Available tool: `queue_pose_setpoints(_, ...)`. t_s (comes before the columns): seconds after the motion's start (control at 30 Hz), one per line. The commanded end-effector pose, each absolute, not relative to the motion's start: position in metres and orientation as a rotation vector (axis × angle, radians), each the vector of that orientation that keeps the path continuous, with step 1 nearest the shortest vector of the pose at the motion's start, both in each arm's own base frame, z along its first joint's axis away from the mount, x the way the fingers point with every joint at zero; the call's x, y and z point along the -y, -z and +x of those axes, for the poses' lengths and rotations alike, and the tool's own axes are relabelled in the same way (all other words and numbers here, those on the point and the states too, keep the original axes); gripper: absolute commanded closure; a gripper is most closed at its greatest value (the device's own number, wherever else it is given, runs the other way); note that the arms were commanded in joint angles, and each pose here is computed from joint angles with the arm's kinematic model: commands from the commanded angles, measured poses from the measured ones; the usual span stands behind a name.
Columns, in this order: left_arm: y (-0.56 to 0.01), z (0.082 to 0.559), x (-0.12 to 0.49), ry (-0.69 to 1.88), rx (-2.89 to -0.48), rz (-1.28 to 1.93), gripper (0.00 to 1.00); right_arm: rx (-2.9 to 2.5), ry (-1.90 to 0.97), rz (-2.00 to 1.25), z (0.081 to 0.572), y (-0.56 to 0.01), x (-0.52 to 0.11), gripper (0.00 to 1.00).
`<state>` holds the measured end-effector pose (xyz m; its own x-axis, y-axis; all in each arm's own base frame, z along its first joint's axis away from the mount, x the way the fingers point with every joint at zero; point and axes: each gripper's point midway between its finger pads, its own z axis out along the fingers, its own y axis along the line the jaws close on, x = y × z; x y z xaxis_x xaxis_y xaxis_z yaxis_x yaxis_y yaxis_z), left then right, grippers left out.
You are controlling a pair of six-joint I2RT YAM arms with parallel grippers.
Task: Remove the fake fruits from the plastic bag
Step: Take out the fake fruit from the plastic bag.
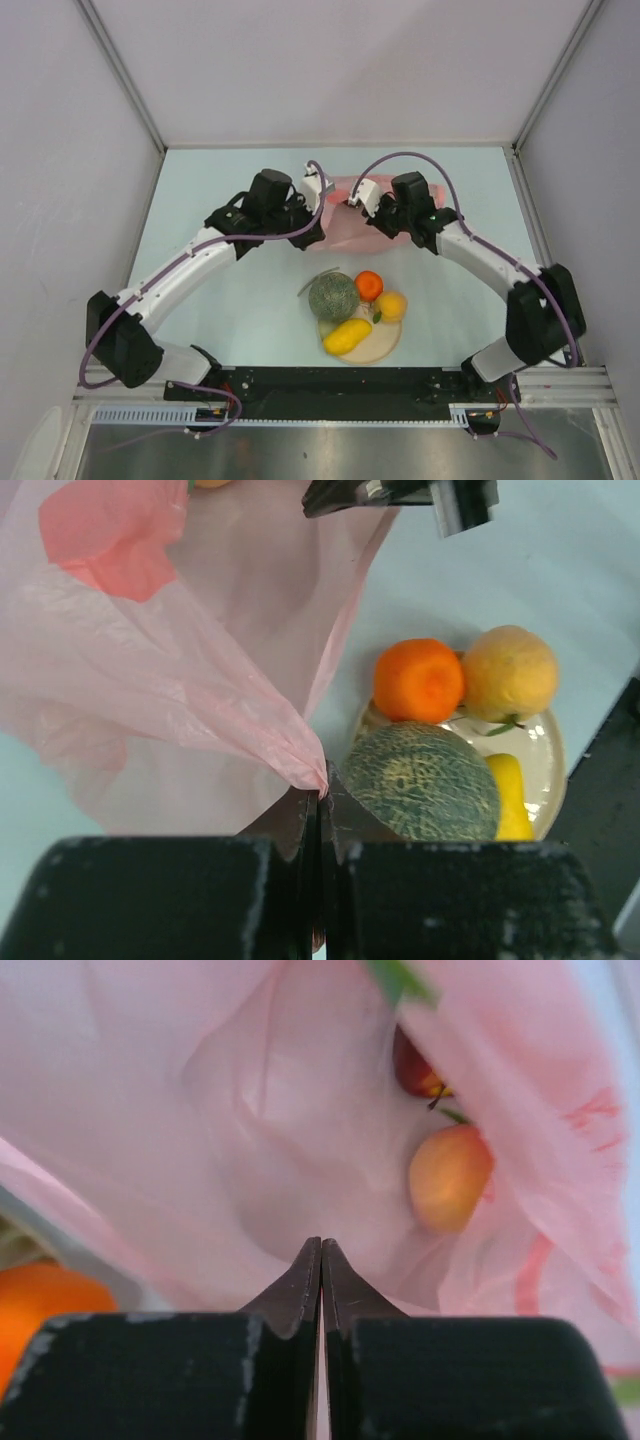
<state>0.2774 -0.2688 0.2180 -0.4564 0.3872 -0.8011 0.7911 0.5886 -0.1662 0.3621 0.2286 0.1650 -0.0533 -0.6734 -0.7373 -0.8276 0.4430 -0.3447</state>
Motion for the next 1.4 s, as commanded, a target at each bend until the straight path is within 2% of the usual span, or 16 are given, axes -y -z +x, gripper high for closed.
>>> queue_pose_setpoints(0.0, -0.211, 0.301, 0.264, 0.562, -2.075, 0.959, 1.00, -1.774, -0.168, -1.254, 0.397, -0.147, -0.238, 1.00)
queue_pose_setpoints(0.07, -0.212, 0.307, 0.262, 0.526, -2.076, 0.962, 1.00, -1.858, -0.181, -1.287, 0.388, -0.124, -0.234, 1.00)
queue_pose_setpoints(0.2, -0.203, 0.320, 0.258, 0.442, -2.061, 0.979, 1.00, -2.072, -0.379, -1.403, 0.326, -0.088, -0.230, 1.00)
queue_pose_setpoints(0.27, -0.191, 0.329, 0.253, 0.384, -2.073, 0.974, 1.00, -2.136, -0.390, -1.347, 0.326, -0.081, -0.227, 1.00)
queue_pose_setpoints(0.33, -0.183, 0.335, 0.253, 0.361, -2.111, 0.961, 1.00, -2.151, -0.324, -1.177, 0.355, -0.087, -0.222, 0.99)
queue_pose_setpoints(0.4, -0.180, 0.337, 0.253, 0.350, -2.107, 0.953, 1.00, -2.085, -0.334, -1.107, 0.379, -0.098, -0.228, 0.79)
queue_pose_setpoints(0.43, -0.180, 0.336, 0.250, 0.339, -2.101, 0.954, 1.00, -2.062, -0.332, -1.075, 0.391, -0.103, -0.228, 0.59)
queue_pose_setpoints(0.53, -0.197, 0.346, 0.248, 0.292, -2.070, 0.935, 1.00, -1.975, -0.337, -1.044, 0.425, -0.115, -0.242, 0.57)
queue_pose_setpoints(0.6, -0.208, 0.348, 0.247, 0.281, -2.064, 0.923, 1.00, -1.954, -0.336, -1.022, 0.443, -0.118, -0.248, 0.49)
queue_pose_setpoints(0.63, -0.214, 0.350, 0.247, 0.277, -2.048, 0.913, 1.00, -1.971, -0.339, -1.016, 0.452, -0.109, -0.252, 0.39)
queue_pose_setpoints(0.7, -0.234, 0.354, 0.250, 0.286, -1.985, 0.882, 1.00, -1.955, -0.341, -0.983, 0.473, -0.118, -0.259, 0.35)
queue_pose_setpoints(0.8, -0.258, 0.357, 0.256, 0.315, -1.894, 0.883, 1.00, -1.990, -0.328, -0.925, 0.501, -0.111, -0.261, 0.22)
queue_pose_setpoints(0.87, -0.266, 0.358, 0.259, 0.320, -1.865, 0.900, 1.00, -2.049, -0.325, -0.903, 0.512, -0.092, -0.259, 0.12)
queue_pose_setpoints(0.93, -0.267, 0.361, 0.261, 0.317, -1.857, 0.918, 1.00, -2.043, -0.324, -0.853, 0.529, -0.100, -0.259, 0.01)
queue_pose_setpoints(1.3, -0.262, 0.373, 0.271, 0.308, -1.859, 0.959, 1.00, -2.042, -0.362, -0.841, 0.565, -0.070, -0.273, 0.00)
queue_pose_setpoints(1.37, -0.260, 0.374, 0.271, 0.306, -1.869, 0.954, 1.00, -2.012, -0.397, -0.864, 0.566, -0.070, -0.281, 0.09)
